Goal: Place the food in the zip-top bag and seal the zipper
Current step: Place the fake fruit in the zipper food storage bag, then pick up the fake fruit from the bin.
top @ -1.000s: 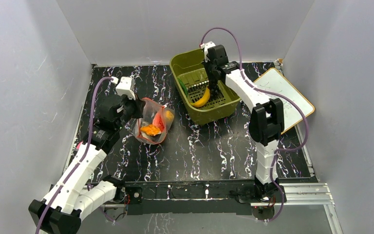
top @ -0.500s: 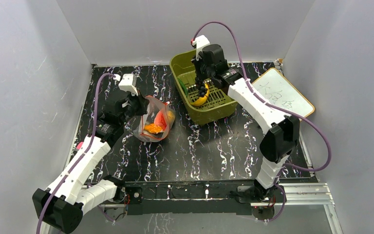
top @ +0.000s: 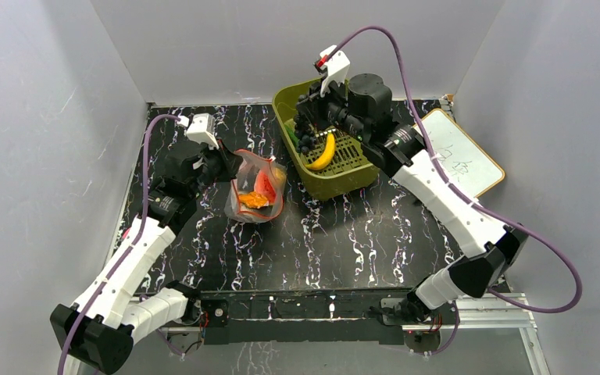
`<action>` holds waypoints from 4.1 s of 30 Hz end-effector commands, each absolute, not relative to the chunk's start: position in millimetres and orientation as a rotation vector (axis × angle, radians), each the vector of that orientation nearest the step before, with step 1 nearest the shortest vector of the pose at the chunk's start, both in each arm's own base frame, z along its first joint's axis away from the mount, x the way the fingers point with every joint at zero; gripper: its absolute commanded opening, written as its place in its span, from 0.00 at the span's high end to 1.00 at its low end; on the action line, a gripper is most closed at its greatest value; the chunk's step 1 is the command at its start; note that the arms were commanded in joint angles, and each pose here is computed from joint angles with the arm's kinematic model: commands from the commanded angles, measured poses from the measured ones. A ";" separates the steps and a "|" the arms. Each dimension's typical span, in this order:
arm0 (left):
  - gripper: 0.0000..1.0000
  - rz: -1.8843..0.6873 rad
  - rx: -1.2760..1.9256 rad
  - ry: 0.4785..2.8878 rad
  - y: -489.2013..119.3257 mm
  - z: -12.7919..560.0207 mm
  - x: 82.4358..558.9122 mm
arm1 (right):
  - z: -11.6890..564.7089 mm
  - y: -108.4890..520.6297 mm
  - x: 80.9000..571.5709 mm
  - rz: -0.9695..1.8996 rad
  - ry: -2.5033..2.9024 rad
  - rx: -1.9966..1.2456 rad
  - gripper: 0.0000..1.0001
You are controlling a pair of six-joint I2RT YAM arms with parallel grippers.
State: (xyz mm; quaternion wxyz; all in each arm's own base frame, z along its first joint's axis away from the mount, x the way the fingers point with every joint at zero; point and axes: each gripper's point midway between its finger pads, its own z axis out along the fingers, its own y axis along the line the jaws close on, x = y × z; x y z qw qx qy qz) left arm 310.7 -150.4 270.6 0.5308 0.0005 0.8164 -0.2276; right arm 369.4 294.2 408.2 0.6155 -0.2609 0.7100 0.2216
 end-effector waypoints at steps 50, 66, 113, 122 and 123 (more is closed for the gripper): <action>1.00 -0.769 -0.140 1.888 -176.7 306.1 321.6 | 336.1 374.8 297.7 0.931 1.696 -0.477 0.59; 1.00 -0.568 0.151 1.833 -163.4 287.5 317.1 | 333.1 315.4 347.9 0.558 1.741 -0.531 0.38; 1.00 -0.453 0.302 1.870 -138.9 221.2 273.2 | 93.5 205.4 472.6 -0.001 2.457 -0.619 0.36; 1.00 -0.416 0.302 1.916 -136.3 208.8 278.6 | 134.5 182.4 513.7 -0.168 2.233 -0.412 0.78; 1.00 -0.413 0.299 1.921 -135.9 207.3 279.2 | 137.8 183.1 516.7 -0.155 2.215 -0.405 0.80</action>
